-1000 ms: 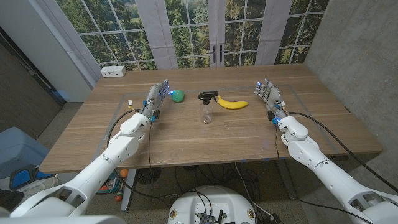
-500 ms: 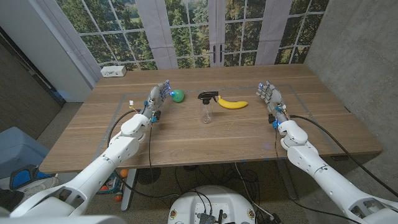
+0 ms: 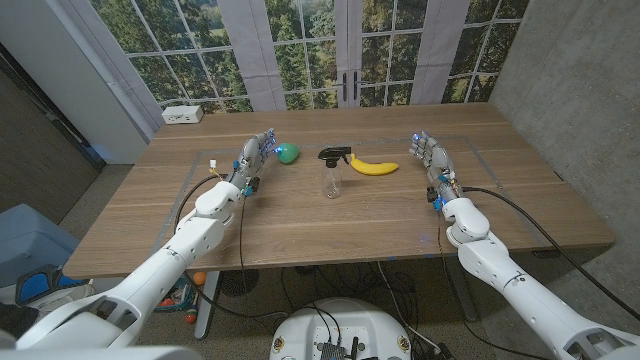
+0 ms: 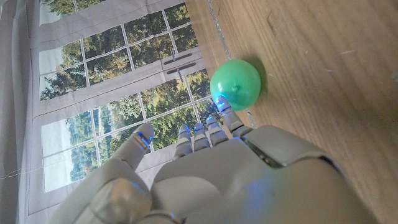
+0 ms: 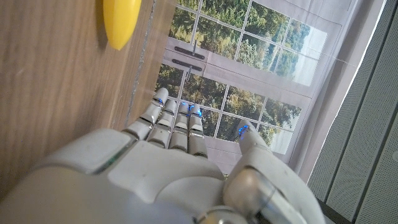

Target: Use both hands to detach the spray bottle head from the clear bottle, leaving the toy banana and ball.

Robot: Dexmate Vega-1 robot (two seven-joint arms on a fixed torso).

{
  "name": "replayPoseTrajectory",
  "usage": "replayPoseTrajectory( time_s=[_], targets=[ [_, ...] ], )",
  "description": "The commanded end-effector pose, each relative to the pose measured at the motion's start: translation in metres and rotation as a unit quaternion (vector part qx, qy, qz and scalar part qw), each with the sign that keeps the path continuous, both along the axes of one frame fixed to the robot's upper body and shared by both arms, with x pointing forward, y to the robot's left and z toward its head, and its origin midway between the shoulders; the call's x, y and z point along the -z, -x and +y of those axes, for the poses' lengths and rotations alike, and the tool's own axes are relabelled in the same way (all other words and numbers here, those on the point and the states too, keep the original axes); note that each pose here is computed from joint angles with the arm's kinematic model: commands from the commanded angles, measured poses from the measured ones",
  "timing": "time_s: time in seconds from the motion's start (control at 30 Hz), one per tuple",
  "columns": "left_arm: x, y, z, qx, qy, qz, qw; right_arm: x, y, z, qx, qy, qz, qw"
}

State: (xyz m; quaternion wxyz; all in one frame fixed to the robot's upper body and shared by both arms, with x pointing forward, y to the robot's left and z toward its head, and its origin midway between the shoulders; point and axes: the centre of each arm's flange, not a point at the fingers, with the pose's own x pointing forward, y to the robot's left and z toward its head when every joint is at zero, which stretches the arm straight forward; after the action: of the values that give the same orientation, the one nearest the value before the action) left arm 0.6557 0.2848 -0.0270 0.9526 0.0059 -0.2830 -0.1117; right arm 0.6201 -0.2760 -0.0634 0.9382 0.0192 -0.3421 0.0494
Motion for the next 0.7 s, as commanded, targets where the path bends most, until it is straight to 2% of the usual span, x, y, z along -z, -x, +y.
replayPoseTrajectory(
  time_s=[0.03, 0.3, 0.7],
  targets=[
    [-0.005, -0.002, 0.002, 0.001, -0.008, -0.006, 1.000, 0.004, 0.010, 0.014, 0.017, 0.016, -0.011, 0.9997],
    [-0.005, -0.006, 0.003, 0.008, -0.008, -0.005, 1.000, 0.004, 0.019, 0.026, 0.026, 0.032, -0.018, 0.9990],
    [-0.009, -0.011, 0.000, 0.019, -0.013, -0.007, 1.000, 0.012, 0.028, 0.037, 0.022, 0.050, -0.010, 0.9984]
  ],
)
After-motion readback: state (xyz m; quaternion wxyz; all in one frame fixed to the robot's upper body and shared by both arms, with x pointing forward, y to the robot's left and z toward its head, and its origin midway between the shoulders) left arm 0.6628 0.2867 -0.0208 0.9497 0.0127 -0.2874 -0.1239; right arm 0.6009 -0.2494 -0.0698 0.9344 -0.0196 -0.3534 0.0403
